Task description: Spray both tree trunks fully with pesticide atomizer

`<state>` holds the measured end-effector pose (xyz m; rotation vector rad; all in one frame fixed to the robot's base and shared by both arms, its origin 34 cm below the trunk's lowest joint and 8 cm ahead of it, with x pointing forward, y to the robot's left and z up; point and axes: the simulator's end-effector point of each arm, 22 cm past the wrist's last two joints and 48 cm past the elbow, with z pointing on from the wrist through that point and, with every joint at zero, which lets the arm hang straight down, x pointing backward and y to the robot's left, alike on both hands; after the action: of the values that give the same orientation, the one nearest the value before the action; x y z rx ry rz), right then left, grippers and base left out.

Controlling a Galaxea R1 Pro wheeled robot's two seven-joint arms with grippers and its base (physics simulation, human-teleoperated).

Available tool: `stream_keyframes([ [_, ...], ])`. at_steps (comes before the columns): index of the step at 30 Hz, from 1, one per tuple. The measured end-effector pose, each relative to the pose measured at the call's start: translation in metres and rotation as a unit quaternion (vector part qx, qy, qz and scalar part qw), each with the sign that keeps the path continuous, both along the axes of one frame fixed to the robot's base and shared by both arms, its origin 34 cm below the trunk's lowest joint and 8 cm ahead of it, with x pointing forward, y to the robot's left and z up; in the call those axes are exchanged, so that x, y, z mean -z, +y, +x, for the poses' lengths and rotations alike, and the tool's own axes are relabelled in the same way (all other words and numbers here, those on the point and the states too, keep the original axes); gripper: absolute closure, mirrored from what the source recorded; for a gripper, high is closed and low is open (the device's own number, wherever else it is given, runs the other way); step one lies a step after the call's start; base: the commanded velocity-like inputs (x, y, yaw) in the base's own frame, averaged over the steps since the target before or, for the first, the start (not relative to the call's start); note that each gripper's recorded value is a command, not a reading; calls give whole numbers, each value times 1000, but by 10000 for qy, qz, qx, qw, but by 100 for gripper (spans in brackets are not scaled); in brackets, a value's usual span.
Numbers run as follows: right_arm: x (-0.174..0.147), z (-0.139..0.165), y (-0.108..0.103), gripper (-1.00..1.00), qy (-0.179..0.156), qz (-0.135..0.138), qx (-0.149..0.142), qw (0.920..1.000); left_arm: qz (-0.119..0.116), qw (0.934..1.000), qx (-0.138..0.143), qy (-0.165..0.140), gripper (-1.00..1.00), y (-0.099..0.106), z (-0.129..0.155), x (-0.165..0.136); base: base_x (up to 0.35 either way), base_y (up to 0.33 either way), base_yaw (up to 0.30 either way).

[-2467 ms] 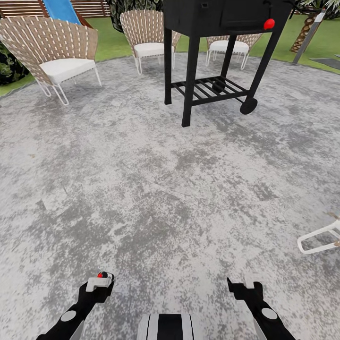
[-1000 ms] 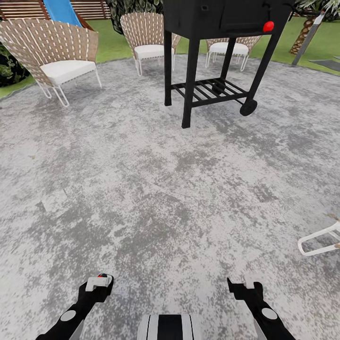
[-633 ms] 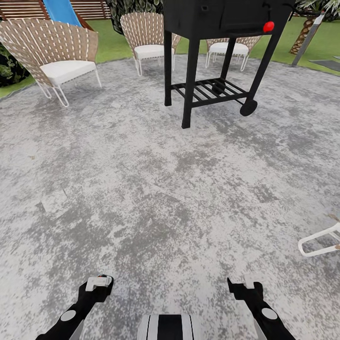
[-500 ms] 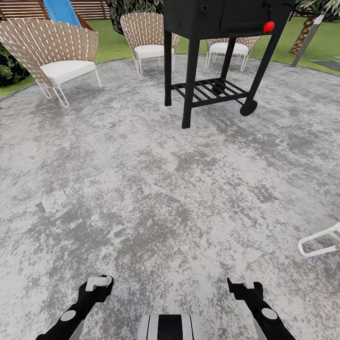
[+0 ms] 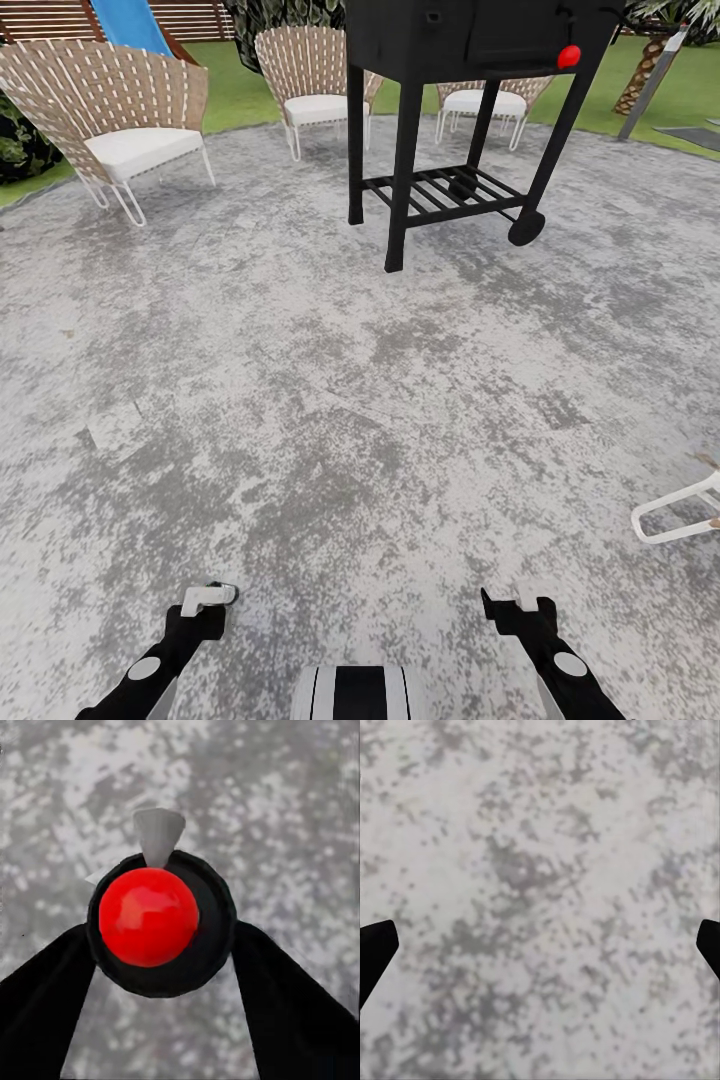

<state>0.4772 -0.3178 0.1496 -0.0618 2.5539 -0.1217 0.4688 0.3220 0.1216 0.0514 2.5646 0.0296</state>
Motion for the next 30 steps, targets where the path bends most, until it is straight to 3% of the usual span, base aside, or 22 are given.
stream_keyframes([
  [30, 0, -1, 0, -100, 8, 4, 2, 10000, -2, 10000, 26, -31, 100, -1, 3, -1, 0, 0, 0],
])
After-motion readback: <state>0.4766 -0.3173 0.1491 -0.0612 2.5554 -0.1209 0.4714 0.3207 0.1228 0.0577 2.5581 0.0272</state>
